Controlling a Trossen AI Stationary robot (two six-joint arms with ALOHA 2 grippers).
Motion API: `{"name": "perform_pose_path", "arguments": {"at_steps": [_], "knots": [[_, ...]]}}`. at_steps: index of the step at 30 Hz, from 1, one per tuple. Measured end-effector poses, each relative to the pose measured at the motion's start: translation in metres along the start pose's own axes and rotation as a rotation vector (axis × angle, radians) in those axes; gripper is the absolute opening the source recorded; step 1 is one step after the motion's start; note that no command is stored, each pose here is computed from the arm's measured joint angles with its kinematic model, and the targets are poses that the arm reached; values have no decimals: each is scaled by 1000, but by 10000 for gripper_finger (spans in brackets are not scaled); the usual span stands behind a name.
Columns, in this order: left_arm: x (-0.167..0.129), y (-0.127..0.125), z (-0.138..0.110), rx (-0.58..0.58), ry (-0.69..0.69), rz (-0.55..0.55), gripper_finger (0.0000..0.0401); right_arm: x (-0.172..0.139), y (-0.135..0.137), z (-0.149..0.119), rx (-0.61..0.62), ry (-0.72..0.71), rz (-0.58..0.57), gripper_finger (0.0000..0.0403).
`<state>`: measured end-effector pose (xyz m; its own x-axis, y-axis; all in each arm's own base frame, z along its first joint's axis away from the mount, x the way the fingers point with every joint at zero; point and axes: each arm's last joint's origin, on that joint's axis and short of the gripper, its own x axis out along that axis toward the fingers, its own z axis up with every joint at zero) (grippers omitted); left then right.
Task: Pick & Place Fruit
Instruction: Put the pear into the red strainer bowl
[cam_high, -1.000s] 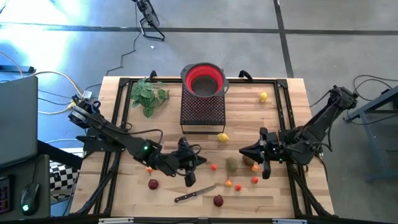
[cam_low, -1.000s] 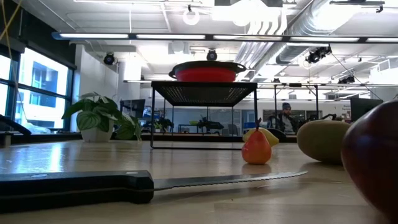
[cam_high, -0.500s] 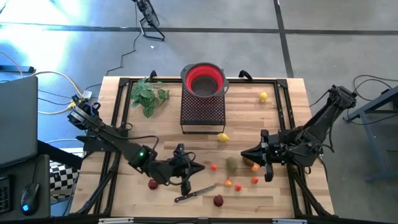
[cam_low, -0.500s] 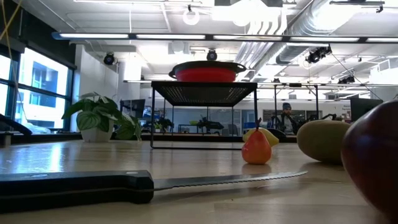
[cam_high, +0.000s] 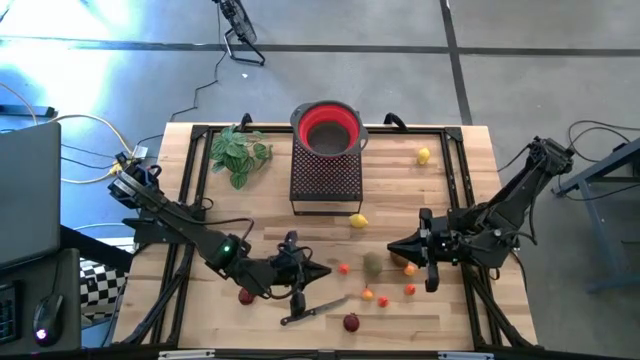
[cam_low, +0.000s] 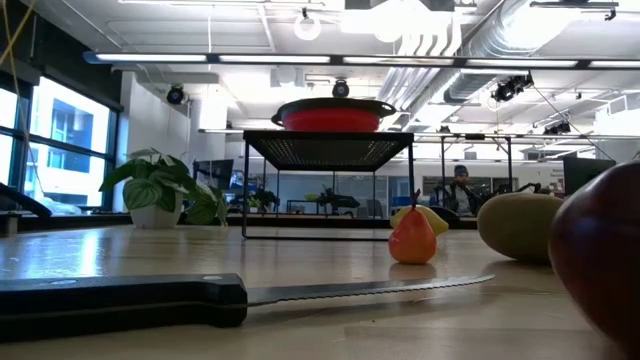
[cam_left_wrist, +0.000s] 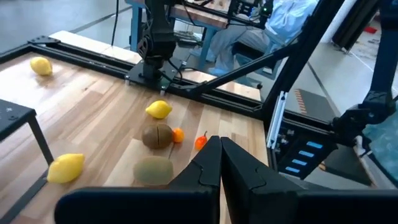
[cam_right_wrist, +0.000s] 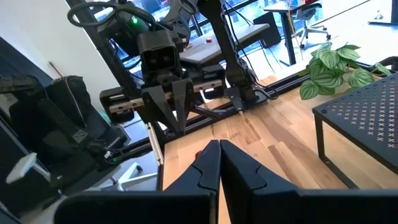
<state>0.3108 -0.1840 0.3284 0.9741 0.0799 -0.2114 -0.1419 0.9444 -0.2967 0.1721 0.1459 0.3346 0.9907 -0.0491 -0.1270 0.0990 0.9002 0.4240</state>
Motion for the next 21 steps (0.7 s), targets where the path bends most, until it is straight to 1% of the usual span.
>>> {"name": "perform_pose_path", "arguments": {"at_steps": [2, 6, 12, 18, 21], "knots": [[1, 2, 0, 2, 3, 8, 1, 0, 0, -1, -18, 5, -3, 3], [3, 4, 1, -45, 4, 8, 1, 0, -1, -2, -31, 13, -9, 3], [2, 4, -2, -11, 31, 9, 1, 2, -2, -1, -27, 10, -16, 3], [3, 3, -2, 40, 58, -45, 1, 2, -2, -1, -37, 10, -16, 3], [2, 2, -3, 42, 74, -81, 1, 2, -2, -1, -25, 10, -16, 3]]}}
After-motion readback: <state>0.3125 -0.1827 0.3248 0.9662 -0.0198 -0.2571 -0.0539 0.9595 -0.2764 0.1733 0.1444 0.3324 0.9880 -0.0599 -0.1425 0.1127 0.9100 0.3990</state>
